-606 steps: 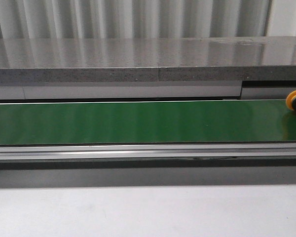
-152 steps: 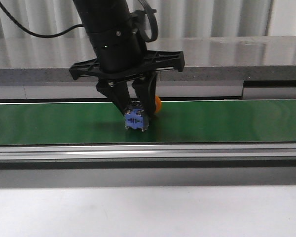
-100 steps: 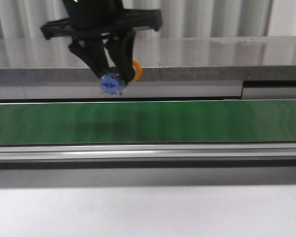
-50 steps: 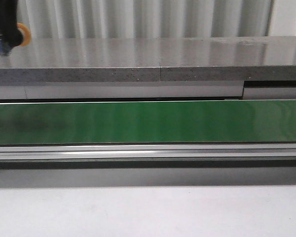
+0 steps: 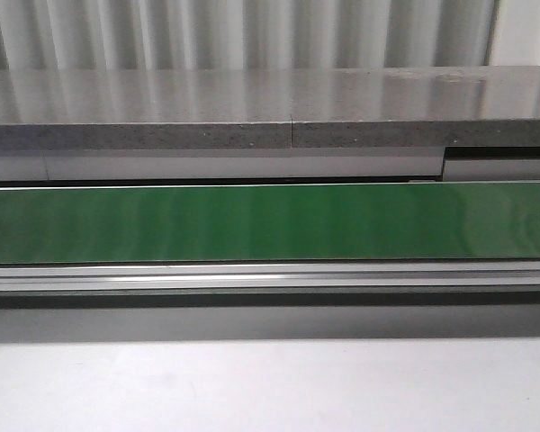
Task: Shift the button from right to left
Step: 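Carry the button with the left gripper over to the blue tray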
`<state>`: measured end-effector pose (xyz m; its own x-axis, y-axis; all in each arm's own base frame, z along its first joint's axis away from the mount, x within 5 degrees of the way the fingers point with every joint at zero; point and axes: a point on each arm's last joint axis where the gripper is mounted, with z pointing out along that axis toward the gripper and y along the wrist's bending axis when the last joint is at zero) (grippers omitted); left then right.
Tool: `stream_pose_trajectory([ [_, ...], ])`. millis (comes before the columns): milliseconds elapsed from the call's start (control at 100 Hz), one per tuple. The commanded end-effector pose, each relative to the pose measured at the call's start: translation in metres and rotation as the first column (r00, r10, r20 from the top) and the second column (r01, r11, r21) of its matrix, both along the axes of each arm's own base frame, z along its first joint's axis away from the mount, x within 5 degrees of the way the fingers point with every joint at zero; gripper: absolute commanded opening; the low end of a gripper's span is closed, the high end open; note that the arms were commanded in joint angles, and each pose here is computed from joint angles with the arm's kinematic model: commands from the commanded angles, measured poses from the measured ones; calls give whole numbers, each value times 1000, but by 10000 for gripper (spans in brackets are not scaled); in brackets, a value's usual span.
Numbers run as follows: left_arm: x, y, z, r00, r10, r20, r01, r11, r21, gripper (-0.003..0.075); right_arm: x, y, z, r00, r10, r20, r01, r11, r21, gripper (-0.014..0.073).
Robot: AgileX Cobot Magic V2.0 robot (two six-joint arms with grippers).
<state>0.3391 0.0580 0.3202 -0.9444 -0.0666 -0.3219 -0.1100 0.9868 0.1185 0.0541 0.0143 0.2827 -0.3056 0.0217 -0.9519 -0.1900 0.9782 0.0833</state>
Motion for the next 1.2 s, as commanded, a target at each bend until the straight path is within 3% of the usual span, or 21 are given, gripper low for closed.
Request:
stream_pose_trajectory([
  [0,-9,17,14,997,28,76,-28,1000,6,71,2,0,15,995,-6,98,4,1000,17,-66],
  [330,-4,66,-33,995,100,-22,-100,995,3,71,2,0,15,995,-6,98,4,1000,17,-66],
  [660,14,88,-88,985,125,-120,-128,992,-14,71,2,0,15,995,-6,98,4,1000,17,-66],
  [950,20,96,-106,983,115,-144,-115,993,5,85,2,0,15,995,-6,98,4,1000,17,-66],
  [1050,20,98,-108,983,118,-143,-117,993,9,172,2,0,15,995,-6,98,4,1000,17,-66],
  [1190,19,100,-108,983,125,-138,-125,992,8,472,2,0,15,995,-6,98,4,1000,17,-66],
])
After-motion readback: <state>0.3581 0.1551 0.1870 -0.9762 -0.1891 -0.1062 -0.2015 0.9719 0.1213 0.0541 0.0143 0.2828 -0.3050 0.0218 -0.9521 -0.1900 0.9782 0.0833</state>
